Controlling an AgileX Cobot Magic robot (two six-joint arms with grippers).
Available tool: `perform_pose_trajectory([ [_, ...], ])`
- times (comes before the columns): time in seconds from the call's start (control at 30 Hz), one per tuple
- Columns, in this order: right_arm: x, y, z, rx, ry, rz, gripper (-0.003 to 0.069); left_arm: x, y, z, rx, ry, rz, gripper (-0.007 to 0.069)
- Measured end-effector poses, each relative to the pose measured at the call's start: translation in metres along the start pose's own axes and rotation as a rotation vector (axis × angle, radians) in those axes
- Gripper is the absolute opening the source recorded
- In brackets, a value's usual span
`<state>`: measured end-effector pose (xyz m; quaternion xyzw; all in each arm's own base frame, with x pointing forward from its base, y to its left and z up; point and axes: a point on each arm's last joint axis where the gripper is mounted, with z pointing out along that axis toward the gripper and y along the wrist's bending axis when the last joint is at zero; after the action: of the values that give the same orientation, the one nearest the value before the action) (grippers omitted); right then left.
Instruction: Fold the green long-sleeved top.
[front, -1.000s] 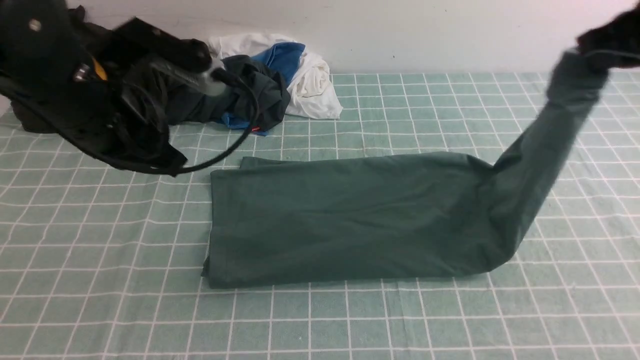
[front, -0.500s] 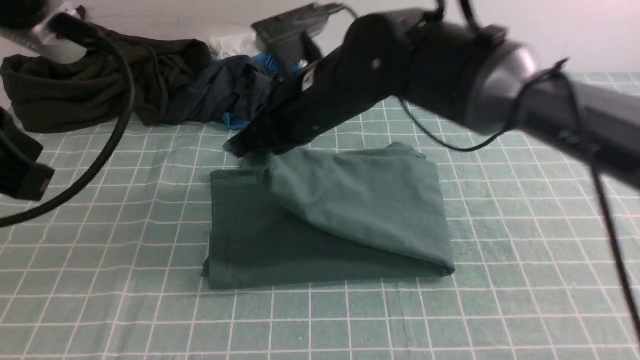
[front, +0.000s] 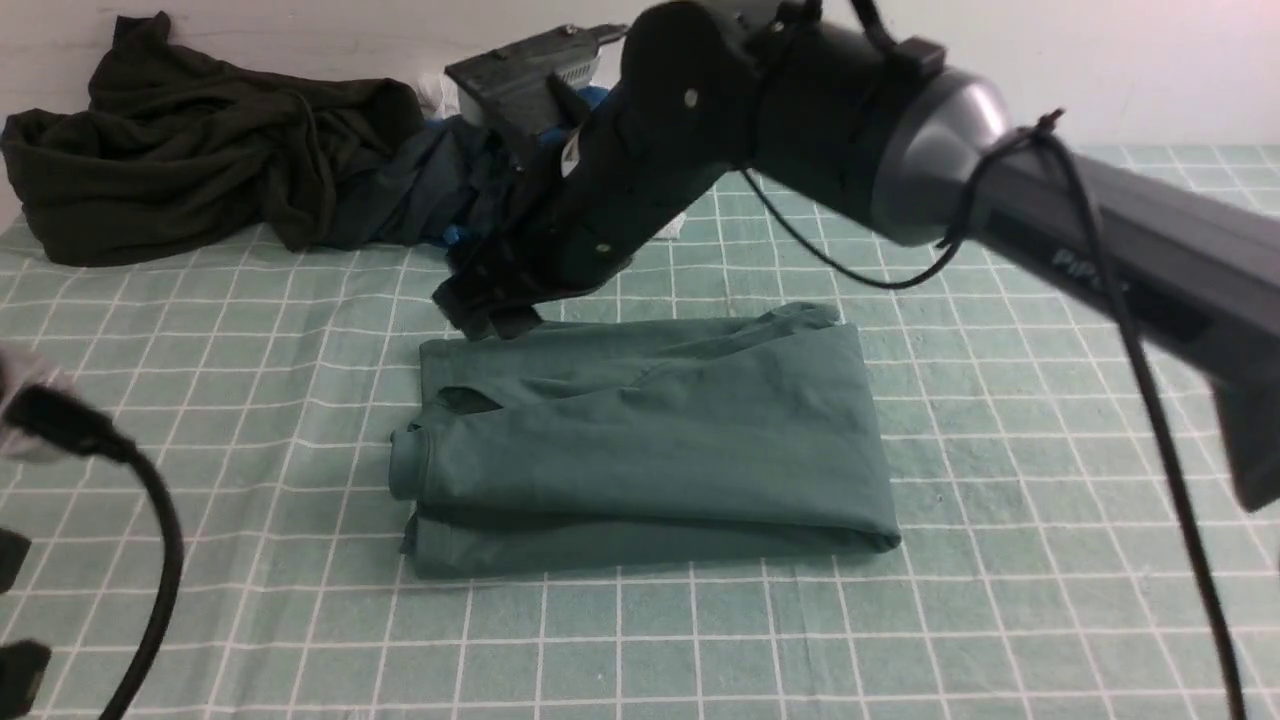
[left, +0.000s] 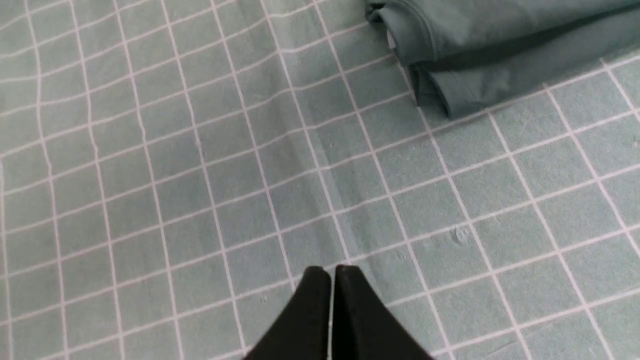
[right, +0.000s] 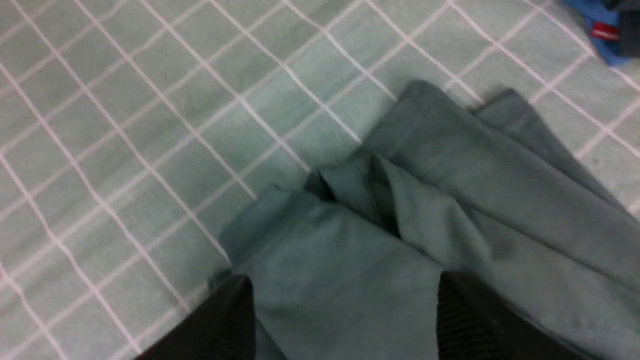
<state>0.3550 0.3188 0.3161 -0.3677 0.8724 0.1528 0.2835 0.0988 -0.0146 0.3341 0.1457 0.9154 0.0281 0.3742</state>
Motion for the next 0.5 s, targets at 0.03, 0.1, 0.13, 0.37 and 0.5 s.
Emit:
perform_pose_trajectory([
  [0.03, 0.003, -0.002, -0.011, 0.018, 0.037, -0.015, 0.0462, 0.010, -0.001, -0.002, -0.006, -0.021, -0.018, -0.0003],
  [0.1, 0.005, -0.004, -0.032, 0.050, 0.075, -0.046, 0.0445, 0.032, -0.002, -0.004, -0.011, -0.067, -0.059, -0.0003],
  [0.13, 0.005, -0.004, -0.035, 0.053, 0.075, -0.050, 0.0442, 0.032, -0.002, -0.004, -0.011, -0.067, -0.059, -0.0003],
  [0.37, 0.025, 0.009, -0.125, 0.046, -0.013, -0.086, 0.0240, 0.084, -0.008, -0.009, -0.019, -0.274, -0.119, -0.0003],
  [0.5, 0.052, 0.014, -0.161, 0.059, -0.112, -0.083, 0.0128, 0.092, -0.007, -0.015, -0.029, -0.333, -0.123, -0.0003],
])
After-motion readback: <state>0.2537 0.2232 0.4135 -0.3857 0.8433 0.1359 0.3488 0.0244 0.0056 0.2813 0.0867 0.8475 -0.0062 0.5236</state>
